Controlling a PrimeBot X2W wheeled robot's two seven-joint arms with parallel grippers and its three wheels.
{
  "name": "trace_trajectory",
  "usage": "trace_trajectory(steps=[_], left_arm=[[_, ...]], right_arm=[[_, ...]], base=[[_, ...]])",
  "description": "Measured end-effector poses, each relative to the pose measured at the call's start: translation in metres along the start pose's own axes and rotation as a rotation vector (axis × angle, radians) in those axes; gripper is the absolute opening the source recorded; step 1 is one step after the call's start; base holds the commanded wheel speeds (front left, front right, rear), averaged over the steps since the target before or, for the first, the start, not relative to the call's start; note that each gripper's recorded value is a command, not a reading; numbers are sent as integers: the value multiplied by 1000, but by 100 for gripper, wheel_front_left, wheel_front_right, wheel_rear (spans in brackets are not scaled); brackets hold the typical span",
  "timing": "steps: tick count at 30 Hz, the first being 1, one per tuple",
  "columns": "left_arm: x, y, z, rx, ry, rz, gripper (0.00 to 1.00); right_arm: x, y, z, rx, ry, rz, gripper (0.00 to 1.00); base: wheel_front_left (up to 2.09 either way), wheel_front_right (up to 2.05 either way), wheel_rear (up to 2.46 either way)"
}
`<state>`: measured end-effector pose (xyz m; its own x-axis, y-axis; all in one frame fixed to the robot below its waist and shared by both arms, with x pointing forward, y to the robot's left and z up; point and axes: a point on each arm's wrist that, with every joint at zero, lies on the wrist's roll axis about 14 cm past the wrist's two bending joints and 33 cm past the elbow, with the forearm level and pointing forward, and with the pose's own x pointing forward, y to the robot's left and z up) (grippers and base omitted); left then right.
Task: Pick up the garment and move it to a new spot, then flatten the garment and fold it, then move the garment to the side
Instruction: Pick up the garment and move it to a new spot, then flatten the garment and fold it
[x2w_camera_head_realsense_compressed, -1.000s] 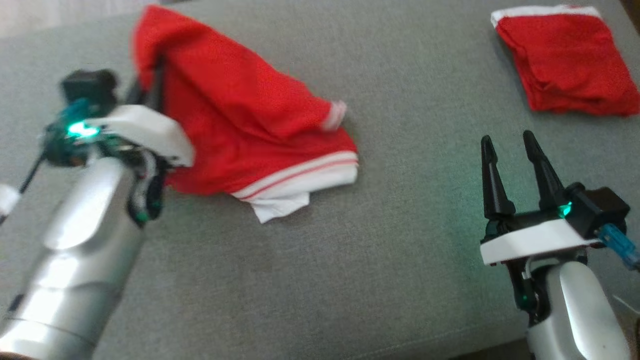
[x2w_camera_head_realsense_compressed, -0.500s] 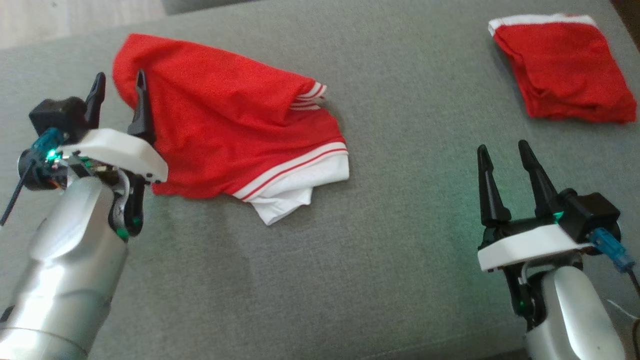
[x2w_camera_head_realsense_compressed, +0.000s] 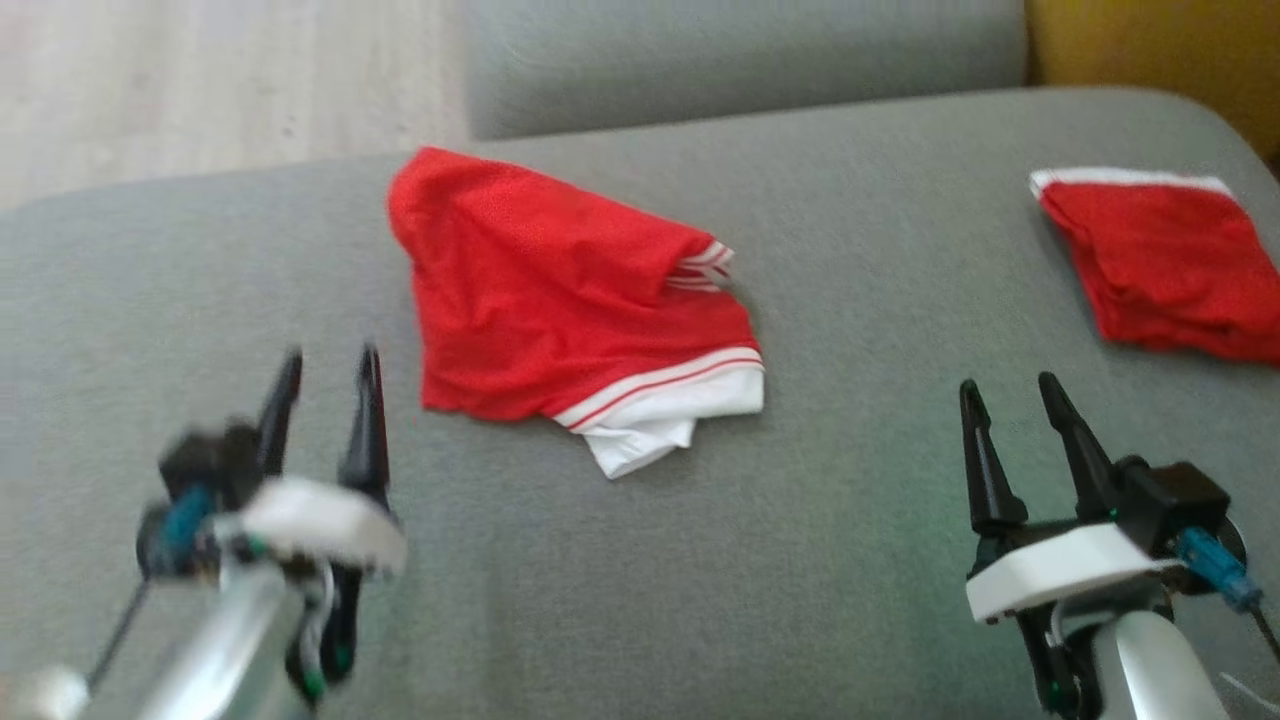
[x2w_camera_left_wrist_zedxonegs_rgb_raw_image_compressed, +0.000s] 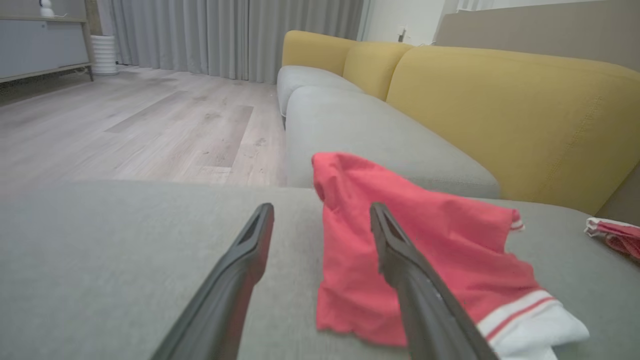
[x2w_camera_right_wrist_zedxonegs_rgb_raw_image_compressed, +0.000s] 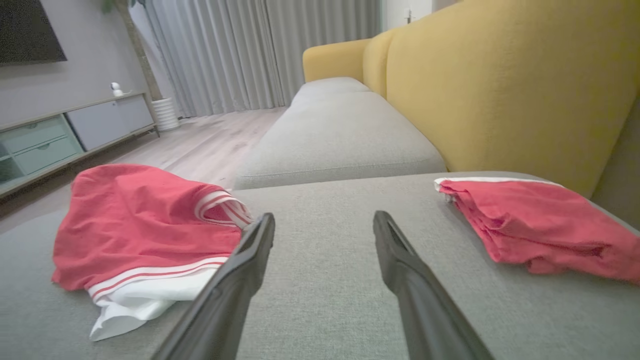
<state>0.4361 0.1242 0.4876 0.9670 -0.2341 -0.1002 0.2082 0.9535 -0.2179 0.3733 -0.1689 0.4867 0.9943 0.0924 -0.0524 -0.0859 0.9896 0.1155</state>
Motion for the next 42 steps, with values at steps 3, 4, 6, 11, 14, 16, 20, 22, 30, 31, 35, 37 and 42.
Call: trace_trajectory(steps=[3,4,6,11,14,16,20,22,30,31,35,37,42], left_arm=[[-32,7,-11,-18,4,49,100],[-42,9,-15,-25,9,67,100],[-61,11,-22,-37,12,100,100],[-99,14,-35,-73,19,170,100],[-112,11,-36,-73,11,187,100],[-116,9,-37,-77,8,191,100],[-119,4,-34,-72,-7,188,100],[-119,2,-30,-72,-20,182,100],[-119,-2,-31,-71,-18,169,100],[-119,-3,-32,-71,-16,167,100],[-120,-3,-33,-71,-12,168,100],[-120,-2,-34,-71,-10,171,100],[-122,1,-36,-71,-5,181,100]], right_arm=[[-3,8,4,-4,-11,23,100],[-4,10,2,-3,-6,30,100],[-9,14,-1,-2,3,40,100],[-18,22,-10,4,30,63,100],[-21,26,-13,8,38,72,100],[-23,27,-15,18,42,76,100],[-27,29,-17,35,41,78,100],[-29,30,-18,36,42,81,100],[-31,35,-22,37,52,95,100],[-31,35,-22,37,53,94,100],[-31,35,-24,37,57,94,100],[-31,35,-25,37,61,95,100],[-30,36,-25,37,64,100,100]], base=[[0,0,0],[0,0,0],[0,0,0],[0,0,0],[0,0,0],[0,0,0],[0,0,0],[0,0,0],[0,0,0],[0,0,0],[0,0,0],[0,0,0],[0,0,0]])
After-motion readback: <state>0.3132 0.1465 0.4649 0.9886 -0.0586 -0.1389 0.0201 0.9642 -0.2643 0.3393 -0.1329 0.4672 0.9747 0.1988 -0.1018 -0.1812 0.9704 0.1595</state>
